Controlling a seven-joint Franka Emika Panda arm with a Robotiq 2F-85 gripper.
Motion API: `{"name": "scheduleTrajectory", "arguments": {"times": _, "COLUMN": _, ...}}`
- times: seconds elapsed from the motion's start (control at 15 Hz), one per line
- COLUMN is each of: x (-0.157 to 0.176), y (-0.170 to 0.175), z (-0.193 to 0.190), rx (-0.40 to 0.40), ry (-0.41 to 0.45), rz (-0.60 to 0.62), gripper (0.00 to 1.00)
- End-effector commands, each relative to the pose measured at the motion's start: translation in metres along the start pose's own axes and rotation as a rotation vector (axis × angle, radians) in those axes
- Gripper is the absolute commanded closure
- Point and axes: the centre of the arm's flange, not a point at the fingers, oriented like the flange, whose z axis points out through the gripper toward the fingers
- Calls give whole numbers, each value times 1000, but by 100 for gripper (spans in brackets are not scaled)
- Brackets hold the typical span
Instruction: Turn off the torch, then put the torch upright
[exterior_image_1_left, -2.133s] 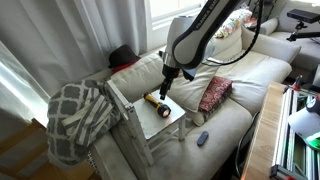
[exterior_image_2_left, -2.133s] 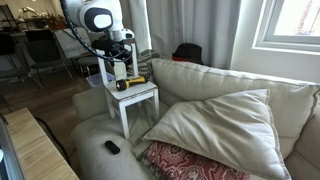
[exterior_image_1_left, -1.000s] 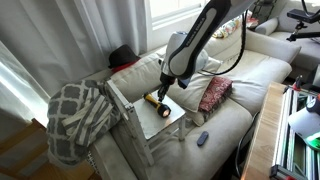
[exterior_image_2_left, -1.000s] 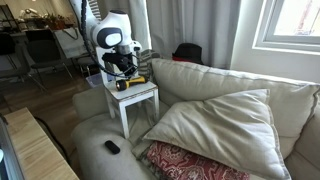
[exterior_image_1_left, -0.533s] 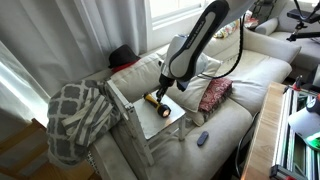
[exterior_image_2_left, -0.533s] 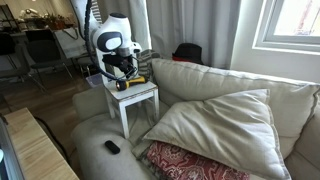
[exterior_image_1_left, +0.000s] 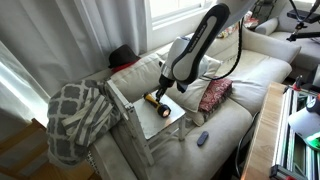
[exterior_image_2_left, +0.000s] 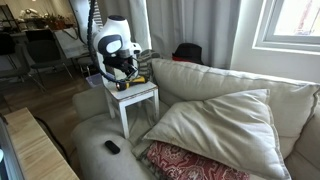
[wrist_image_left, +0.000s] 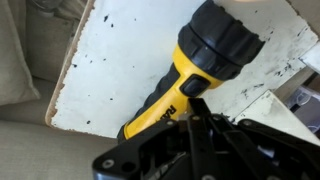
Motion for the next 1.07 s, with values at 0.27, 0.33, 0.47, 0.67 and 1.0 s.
{"name": "scheduleTrajectory", "arguments": {"times": 0.27, "x": -18, "y": 6, "z": 1, "rx": 5, "ry": -4, "rz": 15, "gripper": 100}}
{"name": "scheduleTrajectory", "arguments": {"times": 0.33, "x": -19, "y": 7, "z": 1, "rx": 4, "ry": -5, "rz": 18, "gripper": 100}}
{"name": "scheduleTrajectory", "arguments": {"times": 0.47, "x": -19, "y": 8, "z": 2, "rx": 4, "ry": -3, "rz": 26, "gripper": 100}}
{"name": "scheduleTrajectory", "arguments": {"times": 0.67, "x": -20, "y": 8, "z": 6, "rx": 7, "ry": -8, "rz": 32, "gripper": 100}}
{"name": "scheduleTrajectory", "arguments": {"times": 1.0, "x": -16, "y": 1, "z": 18, "rx": 10, "ry": -11, "rz": 49, "gripper": 100}}
